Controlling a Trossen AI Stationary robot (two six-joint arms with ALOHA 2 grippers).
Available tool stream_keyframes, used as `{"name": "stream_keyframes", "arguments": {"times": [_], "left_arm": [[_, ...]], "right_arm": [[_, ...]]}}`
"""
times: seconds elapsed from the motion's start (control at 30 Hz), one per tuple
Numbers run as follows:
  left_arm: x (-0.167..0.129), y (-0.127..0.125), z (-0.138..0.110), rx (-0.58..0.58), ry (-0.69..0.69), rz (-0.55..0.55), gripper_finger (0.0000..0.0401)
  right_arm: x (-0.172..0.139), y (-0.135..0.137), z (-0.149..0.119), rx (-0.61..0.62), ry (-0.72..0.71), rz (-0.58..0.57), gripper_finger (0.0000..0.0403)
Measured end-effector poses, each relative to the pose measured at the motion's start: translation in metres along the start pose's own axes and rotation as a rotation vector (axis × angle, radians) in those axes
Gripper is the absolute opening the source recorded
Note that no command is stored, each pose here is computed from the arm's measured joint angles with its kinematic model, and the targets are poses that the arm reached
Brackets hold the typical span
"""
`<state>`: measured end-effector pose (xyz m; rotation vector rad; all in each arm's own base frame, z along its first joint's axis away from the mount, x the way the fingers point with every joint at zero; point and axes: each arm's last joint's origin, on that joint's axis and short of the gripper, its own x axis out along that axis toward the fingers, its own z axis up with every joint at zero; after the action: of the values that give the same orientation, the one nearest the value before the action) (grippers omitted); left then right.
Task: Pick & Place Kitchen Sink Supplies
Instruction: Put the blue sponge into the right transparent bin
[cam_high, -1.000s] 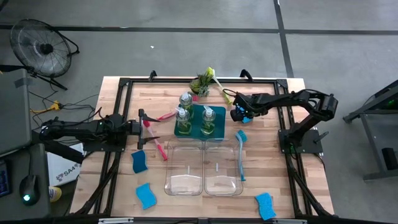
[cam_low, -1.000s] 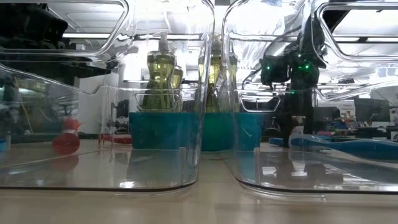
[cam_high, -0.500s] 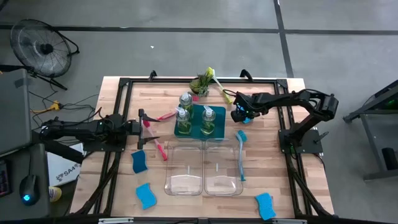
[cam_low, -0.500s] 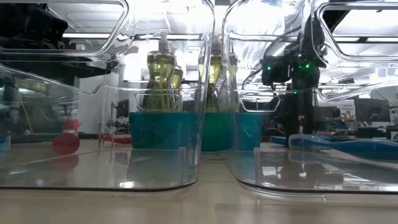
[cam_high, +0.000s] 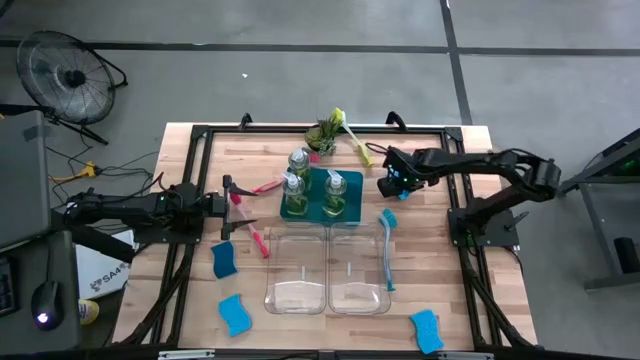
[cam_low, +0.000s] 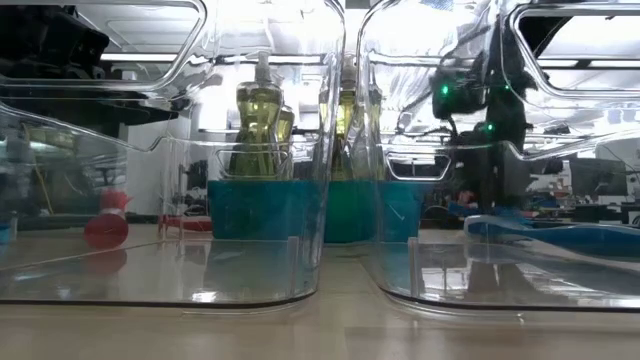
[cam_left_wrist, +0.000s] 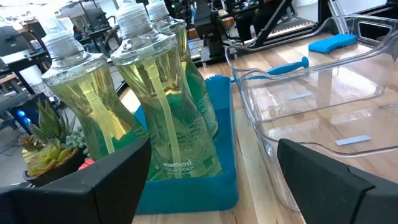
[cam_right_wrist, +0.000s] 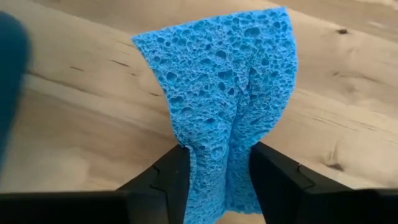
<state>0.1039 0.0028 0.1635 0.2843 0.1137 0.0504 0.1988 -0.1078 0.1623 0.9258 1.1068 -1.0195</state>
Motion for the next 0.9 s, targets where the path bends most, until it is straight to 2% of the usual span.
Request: {"name": "stream_keyframes", "arguments": {"times": [0.43,0.7,0.9], "left_arm": [[0.000,0.000,0.000,0.000,0.000,0.000,0.0344],[0.000,0.000,0.000,0.000,0.000,0.000,0.0344],[0.000,0.000,0.000,0.000,0.000,0.000,0.0344]], "right_arm": [[-0.059,-0.007,-0.021,0.001,-0.054,0.247,0.0144],[-0.088,-0.003,-0.046,-0.092,-0.075,0.414,0.0144],[-0.098,0.003,-0.065,-0.179,-0.062,0.486,0.0145]]}}
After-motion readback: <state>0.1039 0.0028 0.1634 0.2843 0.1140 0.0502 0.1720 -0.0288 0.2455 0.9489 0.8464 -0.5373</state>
